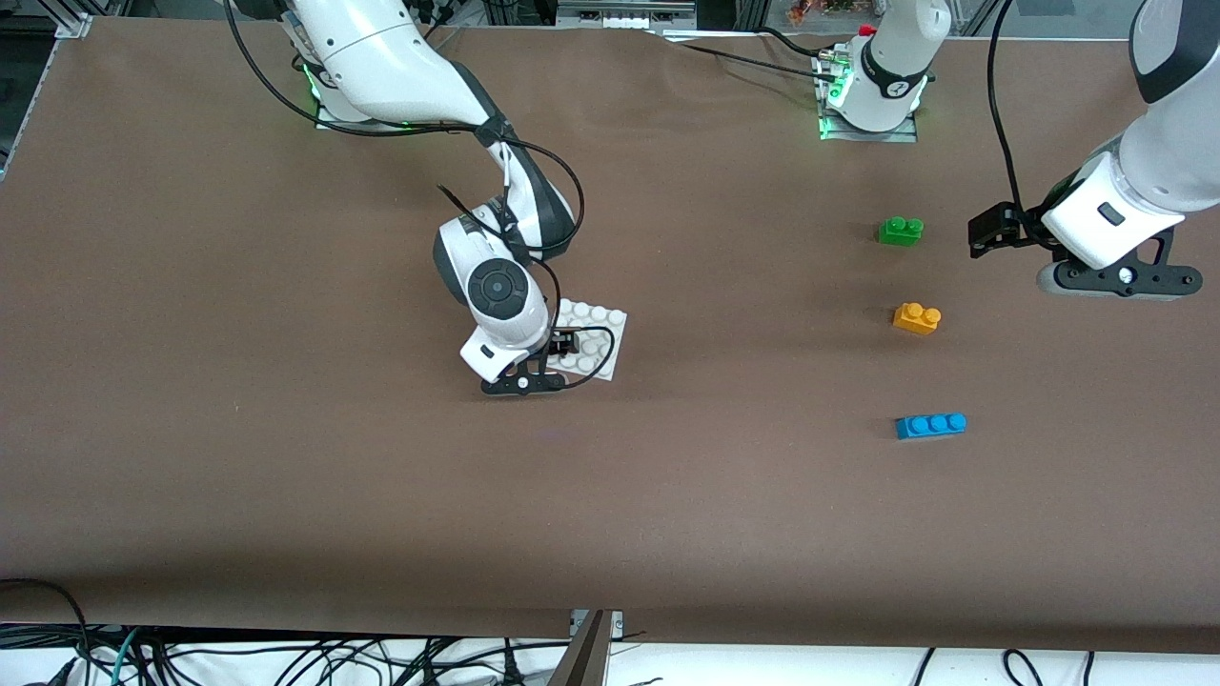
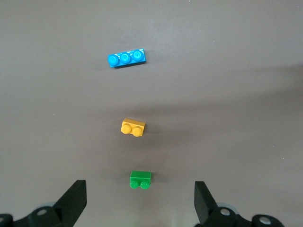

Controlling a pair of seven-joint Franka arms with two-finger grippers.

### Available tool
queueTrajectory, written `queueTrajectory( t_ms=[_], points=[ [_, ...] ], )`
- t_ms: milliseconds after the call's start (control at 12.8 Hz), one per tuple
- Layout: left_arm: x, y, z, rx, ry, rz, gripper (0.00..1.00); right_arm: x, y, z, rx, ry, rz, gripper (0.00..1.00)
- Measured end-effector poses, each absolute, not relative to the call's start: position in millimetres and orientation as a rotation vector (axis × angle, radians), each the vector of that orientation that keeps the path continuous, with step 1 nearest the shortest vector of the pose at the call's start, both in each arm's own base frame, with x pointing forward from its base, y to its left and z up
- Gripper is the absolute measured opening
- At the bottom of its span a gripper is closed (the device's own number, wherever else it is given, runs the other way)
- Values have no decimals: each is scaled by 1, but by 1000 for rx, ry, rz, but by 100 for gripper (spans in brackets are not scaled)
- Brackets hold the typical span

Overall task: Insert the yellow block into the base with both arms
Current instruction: 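Slide the white base plate toward the table center with the right gripper, then set the base plate flat and open the right gripper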

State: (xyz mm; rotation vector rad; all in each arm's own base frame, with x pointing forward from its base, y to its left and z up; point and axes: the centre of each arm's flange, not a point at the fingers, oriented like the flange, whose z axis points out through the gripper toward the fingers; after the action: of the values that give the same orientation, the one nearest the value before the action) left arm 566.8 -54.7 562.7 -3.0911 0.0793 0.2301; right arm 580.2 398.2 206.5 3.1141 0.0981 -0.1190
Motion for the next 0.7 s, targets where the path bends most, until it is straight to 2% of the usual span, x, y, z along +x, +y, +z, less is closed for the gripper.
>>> queueTrajectory(
  t_ms=[78,548,705],
  points=[
    [567,-55,562,-3089,80,232,100,581,392,205,3102,110,-142,94],
    [567,-55,562,-3087,80,233,100,588,367,199,3062,178,-209,21],
    [567,-55,561,-3087,80,233,100,580,375,191,3053,202,-226,5]
  ],
)
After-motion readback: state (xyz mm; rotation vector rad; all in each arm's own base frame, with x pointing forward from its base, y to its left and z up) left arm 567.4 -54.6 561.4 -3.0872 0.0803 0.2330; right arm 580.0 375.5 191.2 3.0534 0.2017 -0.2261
